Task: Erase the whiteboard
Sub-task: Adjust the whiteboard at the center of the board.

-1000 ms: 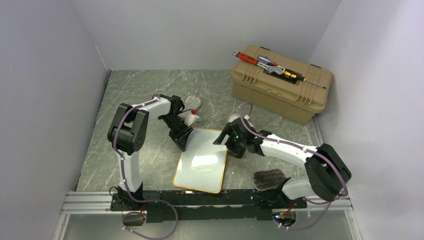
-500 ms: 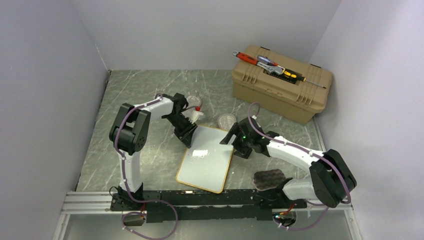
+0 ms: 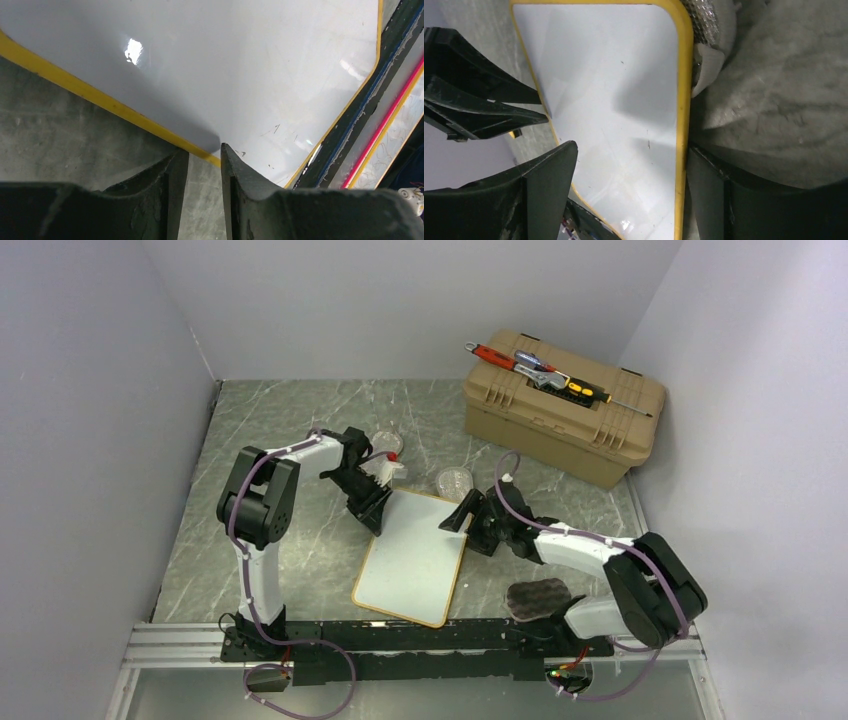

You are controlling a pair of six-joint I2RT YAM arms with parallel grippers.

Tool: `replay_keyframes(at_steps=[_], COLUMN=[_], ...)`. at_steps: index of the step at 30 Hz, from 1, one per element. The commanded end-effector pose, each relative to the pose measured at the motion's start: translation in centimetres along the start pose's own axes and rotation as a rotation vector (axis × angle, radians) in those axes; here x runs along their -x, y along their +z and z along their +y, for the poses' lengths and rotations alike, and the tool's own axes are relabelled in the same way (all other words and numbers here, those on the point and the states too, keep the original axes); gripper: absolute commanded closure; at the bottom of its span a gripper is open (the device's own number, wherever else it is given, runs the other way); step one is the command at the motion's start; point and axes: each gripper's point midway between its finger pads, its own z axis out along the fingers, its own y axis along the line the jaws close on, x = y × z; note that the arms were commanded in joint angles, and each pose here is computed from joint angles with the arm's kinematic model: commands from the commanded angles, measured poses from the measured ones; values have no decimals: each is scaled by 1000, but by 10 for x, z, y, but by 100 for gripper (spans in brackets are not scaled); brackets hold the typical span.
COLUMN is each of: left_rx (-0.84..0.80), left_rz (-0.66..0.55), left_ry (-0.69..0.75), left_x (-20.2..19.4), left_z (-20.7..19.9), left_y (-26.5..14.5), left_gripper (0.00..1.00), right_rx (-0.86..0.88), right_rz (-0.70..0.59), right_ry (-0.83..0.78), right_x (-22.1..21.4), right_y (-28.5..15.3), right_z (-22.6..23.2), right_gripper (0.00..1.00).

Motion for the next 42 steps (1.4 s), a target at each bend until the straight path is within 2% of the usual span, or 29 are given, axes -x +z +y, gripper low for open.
replay_keyframes(at_steps=[1,5,7,10,13,17,20,25,26,28,29,30,32,35,36,42], left_rx=[-9,-20,-17,-18,-36,-63,-73,-82,-82,-80,-77,-69,-33,57,79,235], left_rz=[4,2,-1,-16,-44,-67,-89,-124,-124,-127,-136,-149,-188,-273,-308,-418], left_ry=[13,8,13,18,24,35,49,51,50,41,36,31,22,-10,-22,-104], left_x=[-6,-6,-5,0,8,15,19,23,22,20,21,22,27,36,38,22], left_z=[4,1,1,-2,-10,-21,-31,-38,-38,-37,-35,-33,-26,-12,-9,8], left_y=[10,10,8,4,-2,-11,-20,-30,-30,-33,-37,-45,-66,-113,-130,-206], left_gripper=[63,63,64,64,64,63,63,63,63,62,61,59,49,9,2,0], right_rx=[86,230,283,292,292,257,223,203,190,145,116,87,27,-35,-46,-180], right_rz=[111,95,57,12,21,22,30,30,28,10,-6,-21,-80,-105,-107,-102], right_ry=[38,47,26,-17,-46,-90,-139,-185,-189,-211,-230,-251,-312,-435,-488,-860], right_x=[-29,-22,-13,-3,-5,-11,-12,-13,-12,-9,-5,-1,14,29,35,48], right_y=[14,-4,-19,-34,-38,-34,-32,-31,-31,-31,-33,-36,-44,-61,-67,-85], right_z=[-2,37,58,76,88,99,110,128,128,126,124,124,125,136,143,195], right_gripper=[21,36,50,66,78,81,75,75,79,97,100,100,100,100,100,100])
